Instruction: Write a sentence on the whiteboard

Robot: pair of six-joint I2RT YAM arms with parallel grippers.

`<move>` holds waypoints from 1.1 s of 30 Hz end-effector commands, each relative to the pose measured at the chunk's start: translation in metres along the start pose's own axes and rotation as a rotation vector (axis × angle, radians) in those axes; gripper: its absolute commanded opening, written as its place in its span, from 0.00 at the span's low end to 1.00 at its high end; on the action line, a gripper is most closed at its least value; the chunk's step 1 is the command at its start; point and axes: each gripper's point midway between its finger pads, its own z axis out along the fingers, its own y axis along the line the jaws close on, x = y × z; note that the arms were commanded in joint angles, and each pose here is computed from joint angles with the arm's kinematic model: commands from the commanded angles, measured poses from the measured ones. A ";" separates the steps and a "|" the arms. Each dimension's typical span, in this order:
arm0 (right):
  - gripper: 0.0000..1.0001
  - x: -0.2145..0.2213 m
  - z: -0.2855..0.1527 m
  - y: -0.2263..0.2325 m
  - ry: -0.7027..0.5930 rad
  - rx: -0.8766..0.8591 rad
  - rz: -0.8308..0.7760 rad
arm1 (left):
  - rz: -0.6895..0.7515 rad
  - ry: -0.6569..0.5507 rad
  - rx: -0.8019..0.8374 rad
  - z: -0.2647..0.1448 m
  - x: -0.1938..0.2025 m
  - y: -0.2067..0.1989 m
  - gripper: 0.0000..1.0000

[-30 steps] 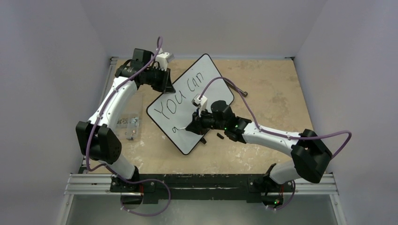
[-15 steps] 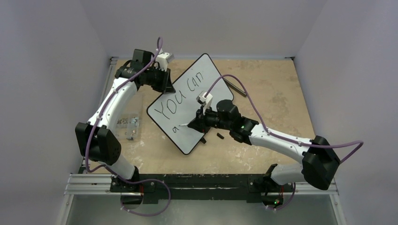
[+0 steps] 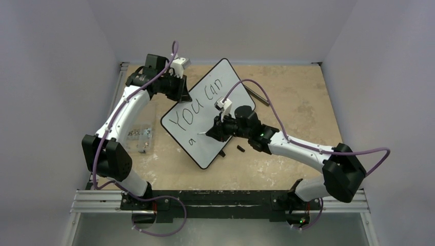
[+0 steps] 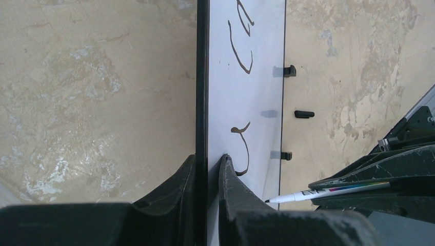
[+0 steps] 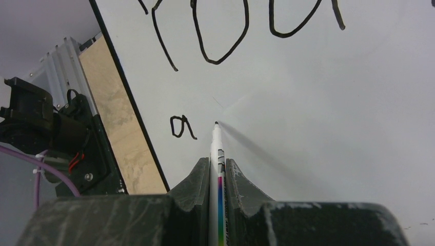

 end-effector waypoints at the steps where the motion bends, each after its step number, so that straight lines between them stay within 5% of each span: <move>1: 0.00 -0.040 0.003 0.005 -0.093 -0.008 -0.022 | 0.129 -0.033 -0.257 -0.012 -0.011 0.049 0.00; 33: 0.00 0.018 0.009 -0.003 0.053 -0.024 -0.003 | 0.139 -0.034 -0.266 -0.014 -0.012 0.048 0.00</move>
